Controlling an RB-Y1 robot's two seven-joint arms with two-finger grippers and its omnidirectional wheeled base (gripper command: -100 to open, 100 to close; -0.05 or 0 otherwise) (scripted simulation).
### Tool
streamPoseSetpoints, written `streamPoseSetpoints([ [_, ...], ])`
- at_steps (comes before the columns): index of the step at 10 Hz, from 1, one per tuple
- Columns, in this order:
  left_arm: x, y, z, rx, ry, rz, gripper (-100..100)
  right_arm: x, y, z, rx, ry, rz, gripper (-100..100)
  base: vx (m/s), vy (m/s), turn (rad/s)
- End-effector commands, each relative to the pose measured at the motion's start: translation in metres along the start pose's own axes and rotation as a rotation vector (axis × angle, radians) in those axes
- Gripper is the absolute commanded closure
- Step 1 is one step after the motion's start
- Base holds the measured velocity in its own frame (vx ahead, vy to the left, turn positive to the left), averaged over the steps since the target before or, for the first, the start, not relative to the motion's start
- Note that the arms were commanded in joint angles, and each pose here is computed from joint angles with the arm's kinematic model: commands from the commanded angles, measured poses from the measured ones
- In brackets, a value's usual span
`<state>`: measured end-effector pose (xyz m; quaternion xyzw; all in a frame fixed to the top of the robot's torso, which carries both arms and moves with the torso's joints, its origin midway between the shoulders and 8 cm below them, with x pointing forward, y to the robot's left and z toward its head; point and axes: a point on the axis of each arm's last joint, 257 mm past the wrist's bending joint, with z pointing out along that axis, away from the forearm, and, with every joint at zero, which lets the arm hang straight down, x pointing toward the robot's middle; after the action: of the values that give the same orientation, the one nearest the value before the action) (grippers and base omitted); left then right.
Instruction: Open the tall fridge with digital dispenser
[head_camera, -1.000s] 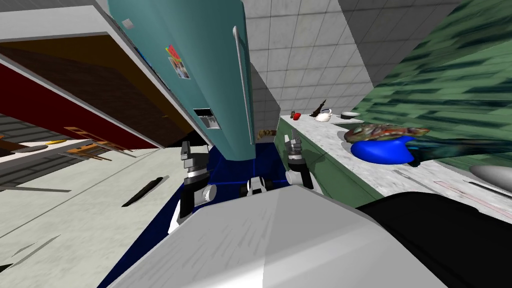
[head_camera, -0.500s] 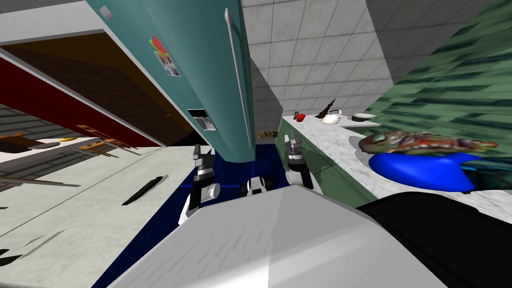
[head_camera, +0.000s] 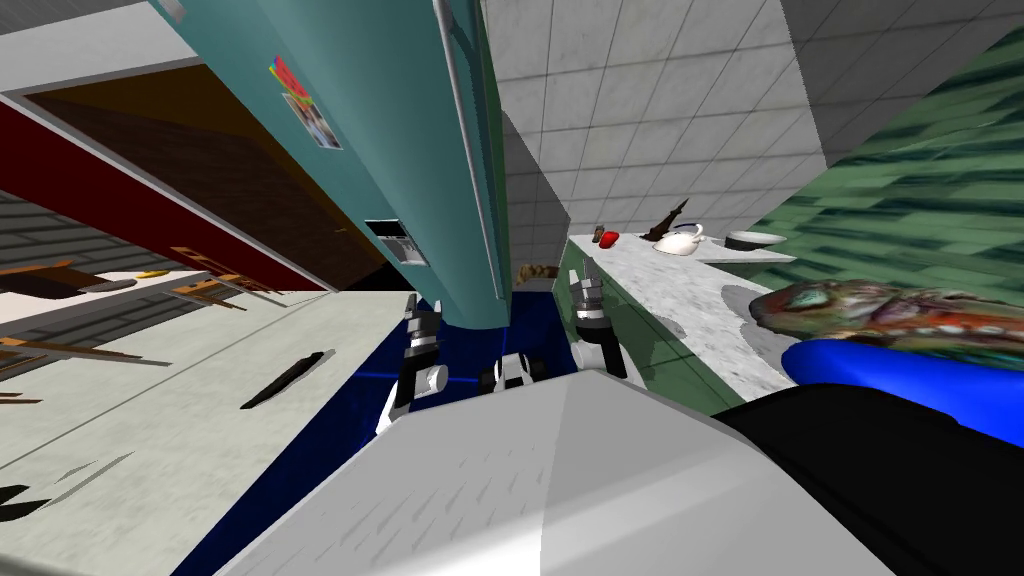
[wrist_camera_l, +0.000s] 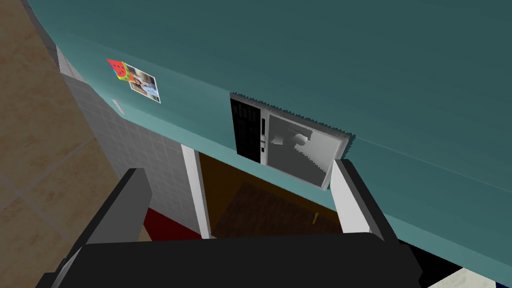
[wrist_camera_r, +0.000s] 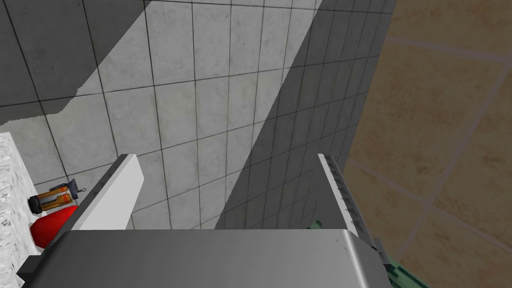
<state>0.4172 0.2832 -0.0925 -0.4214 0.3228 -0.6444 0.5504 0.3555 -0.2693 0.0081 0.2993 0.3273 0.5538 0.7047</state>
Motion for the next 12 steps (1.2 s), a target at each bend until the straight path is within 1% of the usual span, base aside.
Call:
streamPoseSetpoints([
  [1, -0.001, 0.024, -0.003, -0.044, -0.009, -0.043, -100, 0.0, 0.0, 0.0, 0.0, 0.0, 0.0, 0, 0.091, -0.093, 0.056],
  [7, -0.001, 0.077, -0.012, -0.139, -0.028, -0.13, -100, 0.0, 0.0, 0.0, 0.0, 0.0, 0.0, 0, 0.095, -0.09, 0.055],
  [12, 0.0, 0.128, -0.026, -0.238, -0.043, -0.205, -100, 0.0, 0.0, 0.0, 0.0, 0.0, 0.0, 0, 0.108, -0.113, 0.072],
])
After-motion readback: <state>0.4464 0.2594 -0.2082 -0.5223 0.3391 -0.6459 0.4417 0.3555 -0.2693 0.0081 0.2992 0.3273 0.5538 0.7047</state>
